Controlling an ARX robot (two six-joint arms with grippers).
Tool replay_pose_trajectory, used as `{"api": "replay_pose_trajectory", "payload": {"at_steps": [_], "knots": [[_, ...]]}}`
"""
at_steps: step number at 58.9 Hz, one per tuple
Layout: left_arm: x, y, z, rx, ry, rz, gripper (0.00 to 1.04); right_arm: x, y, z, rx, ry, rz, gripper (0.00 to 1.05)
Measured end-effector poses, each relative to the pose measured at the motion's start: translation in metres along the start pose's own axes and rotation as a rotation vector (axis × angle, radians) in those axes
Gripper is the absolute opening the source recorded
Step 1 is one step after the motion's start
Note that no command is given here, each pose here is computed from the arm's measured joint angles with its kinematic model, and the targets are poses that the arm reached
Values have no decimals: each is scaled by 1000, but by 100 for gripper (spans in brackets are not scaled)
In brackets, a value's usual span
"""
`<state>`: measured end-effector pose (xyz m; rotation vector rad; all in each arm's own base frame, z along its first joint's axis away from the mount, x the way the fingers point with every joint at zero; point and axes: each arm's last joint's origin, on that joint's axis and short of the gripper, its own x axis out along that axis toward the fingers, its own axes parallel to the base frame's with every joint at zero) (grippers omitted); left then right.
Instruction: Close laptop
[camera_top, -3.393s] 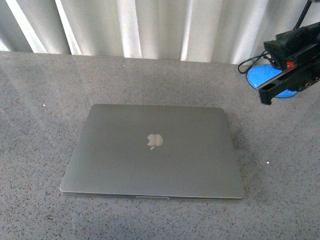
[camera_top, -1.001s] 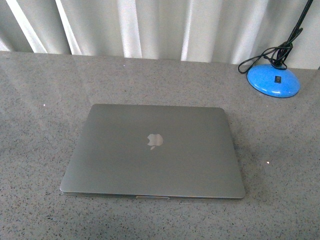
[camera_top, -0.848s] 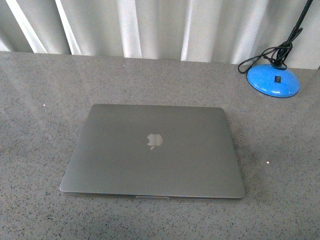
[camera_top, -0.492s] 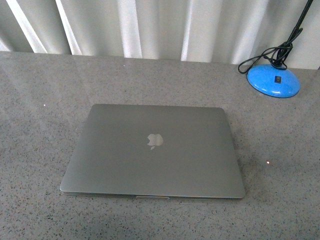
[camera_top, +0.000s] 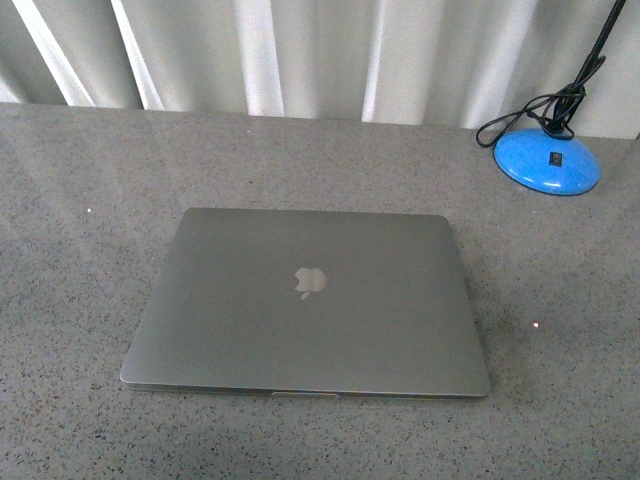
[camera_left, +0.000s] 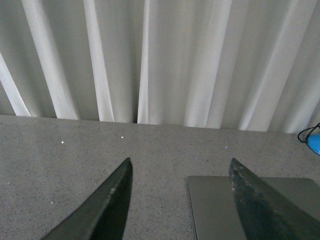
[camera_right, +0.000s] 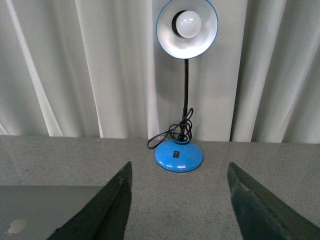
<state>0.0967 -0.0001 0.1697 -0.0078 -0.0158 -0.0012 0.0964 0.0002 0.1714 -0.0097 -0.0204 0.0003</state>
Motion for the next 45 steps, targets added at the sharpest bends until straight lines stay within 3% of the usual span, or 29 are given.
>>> {"api": "replay_pose_trajectory", "payload": {"at_steps": [6, 13, 45], "knots": [[0, 0, 0, 0, 0, 0, 79, 0, 0, 0, 0, 0, 0, 82], [0, 0, 0, 1, 0, 0, 99, 0, 0, 0, 3, 0, 0, 97], [0, 0, 0, 2, 0, 0, 98, 0, 0, 0, 4, 0, 0, 95]]}}
